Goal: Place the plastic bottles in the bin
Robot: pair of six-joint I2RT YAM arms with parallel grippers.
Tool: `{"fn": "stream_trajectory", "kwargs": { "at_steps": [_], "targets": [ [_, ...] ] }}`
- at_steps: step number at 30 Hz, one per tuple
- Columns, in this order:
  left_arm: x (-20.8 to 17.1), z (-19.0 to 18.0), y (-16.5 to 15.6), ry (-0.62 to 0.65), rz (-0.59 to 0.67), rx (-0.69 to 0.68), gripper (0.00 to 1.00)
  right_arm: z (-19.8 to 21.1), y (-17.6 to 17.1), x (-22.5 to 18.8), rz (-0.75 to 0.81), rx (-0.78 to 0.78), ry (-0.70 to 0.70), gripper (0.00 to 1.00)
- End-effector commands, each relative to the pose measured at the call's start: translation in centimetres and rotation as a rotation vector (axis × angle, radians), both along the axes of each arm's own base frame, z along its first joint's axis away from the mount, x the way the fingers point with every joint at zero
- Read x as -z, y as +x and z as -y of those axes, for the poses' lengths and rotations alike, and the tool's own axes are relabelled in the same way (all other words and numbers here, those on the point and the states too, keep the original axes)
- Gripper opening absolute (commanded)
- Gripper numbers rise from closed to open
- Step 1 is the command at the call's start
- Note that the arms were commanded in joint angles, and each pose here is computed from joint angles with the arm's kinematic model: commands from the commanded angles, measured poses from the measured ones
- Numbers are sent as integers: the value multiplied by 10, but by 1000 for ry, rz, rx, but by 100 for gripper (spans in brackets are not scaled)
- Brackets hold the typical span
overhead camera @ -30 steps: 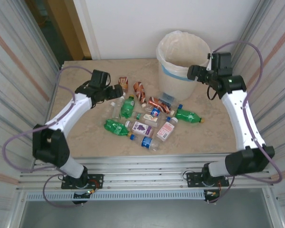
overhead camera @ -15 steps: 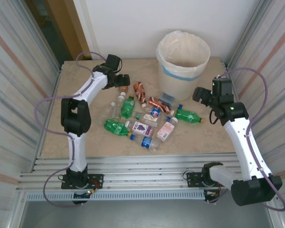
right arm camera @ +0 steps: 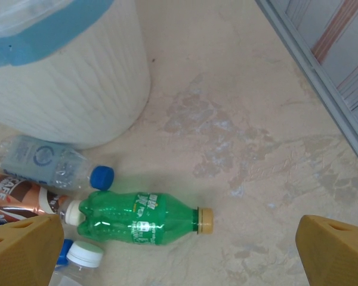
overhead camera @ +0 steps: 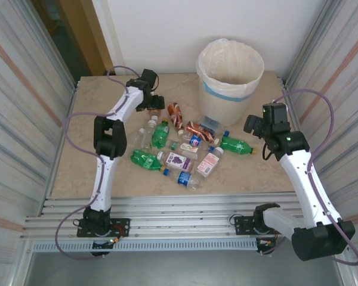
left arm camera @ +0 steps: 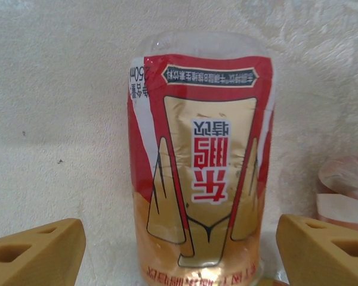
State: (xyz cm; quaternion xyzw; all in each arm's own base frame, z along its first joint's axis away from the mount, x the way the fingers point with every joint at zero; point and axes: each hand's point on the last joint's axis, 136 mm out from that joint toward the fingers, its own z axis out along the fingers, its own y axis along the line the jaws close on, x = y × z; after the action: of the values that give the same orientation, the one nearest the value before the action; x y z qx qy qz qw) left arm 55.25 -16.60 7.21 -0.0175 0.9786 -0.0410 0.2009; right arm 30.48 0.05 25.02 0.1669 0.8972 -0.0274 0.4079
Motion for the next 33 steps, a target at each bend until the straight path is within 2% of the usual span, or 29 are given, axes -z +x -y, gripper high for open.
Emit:
{"fn": "stream_trajectory", "kwargs": {
  "at_steps": [1, 14, 20, 25, 33],
  "targets": [
    [4, -9, 0, 28, -24, 5, 82, 3, -6, -1, 7, 28, 2, 98],
    [28, -10, 4, 33, -62, 8, 72, 0, -4, 0, 9, 18, 9, 98],
    [25, -10, 9, 33, -42, 11, 59, -1, -2, 2, 6, 12, 14, 98],
    [1, -14, 15, 51, 17, 15, 51, -2, -1, 0, 13, 10, 20, 98],
    [-62, -15, 12, 23, 154, 9, 47, -13, 2, -9, 46, -33, 74, 98]
  ]
}}
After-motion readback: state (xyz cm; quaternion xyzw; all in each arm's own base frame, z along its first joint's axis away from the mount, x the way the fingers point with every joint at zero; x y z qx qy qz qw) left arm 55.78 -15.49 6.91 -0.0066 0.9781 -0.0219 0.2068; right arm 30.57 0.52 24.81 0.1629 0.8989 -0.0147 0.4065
